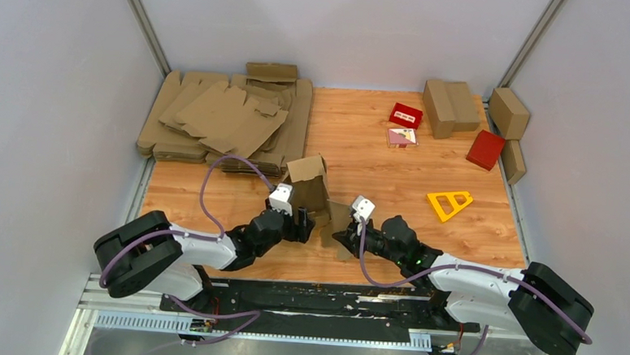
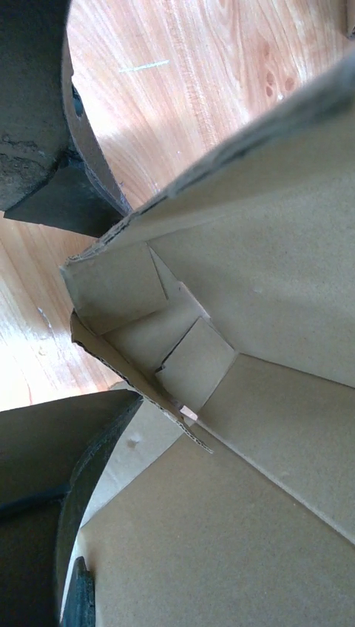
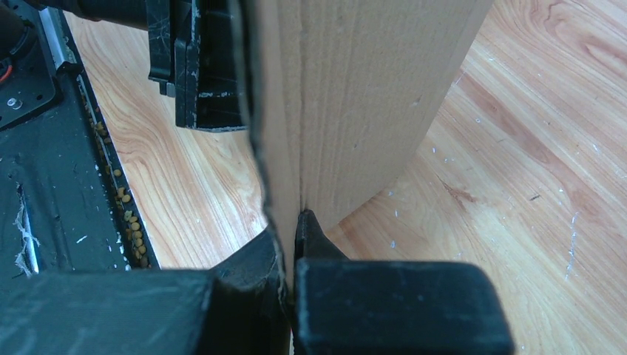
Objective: Fold the paper box
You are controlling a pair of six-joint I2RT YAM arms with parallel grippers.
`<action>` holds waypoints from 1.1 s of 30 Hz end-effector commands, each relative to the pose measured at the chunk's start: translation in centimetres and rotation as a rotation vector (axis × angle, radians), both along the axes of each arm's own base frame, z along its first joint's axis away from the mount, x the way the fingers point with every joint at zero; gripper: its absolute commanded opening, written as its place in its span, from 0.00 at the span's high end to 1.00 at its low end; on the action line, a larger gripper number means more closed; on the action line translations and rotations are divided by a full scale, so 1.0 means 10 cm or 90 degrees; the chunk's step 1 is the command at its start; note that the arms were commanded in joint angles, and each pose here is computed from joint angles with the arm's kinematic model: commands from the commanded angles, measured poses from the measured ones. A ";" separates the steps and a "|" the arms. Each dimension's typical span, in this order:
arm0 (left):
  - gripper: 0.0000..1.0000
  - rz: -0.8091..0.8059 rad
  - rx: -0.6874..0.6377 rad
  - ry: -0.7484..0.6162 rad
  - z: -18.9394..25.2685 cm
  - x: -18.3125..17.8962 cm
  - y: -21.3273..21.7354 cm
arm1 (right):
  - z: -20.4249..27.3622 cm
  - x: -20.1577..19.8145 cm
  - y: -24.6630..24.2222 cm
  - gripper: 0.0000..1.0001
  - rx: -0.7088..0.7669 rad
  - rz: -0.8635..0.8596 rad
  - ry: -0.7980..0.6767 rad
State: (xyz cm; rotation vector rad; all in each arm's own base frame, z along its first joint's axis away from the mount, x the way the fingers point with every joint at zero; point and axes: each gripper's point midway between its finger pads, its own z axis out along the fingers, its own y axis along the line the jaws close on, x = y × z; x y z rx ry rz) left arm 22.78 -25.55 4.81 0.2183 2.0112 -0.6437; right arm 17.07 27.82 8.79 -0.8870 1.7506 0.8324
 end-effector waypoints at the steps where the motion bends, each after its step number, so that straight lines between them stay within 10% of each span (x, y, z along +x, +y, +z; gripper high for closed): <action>1: 0.21 0.049 -0.017 -0.015 0.15 0.06 -0.10 | 0.08 -0.09 0.09 1.00 0.014 0.035 0.000; 33: 0.30 0.247 0.110 -0.054 0.18 0.01 0.05 | 0.07 -0.10 0.10 1.00 0.014 0.038 0.005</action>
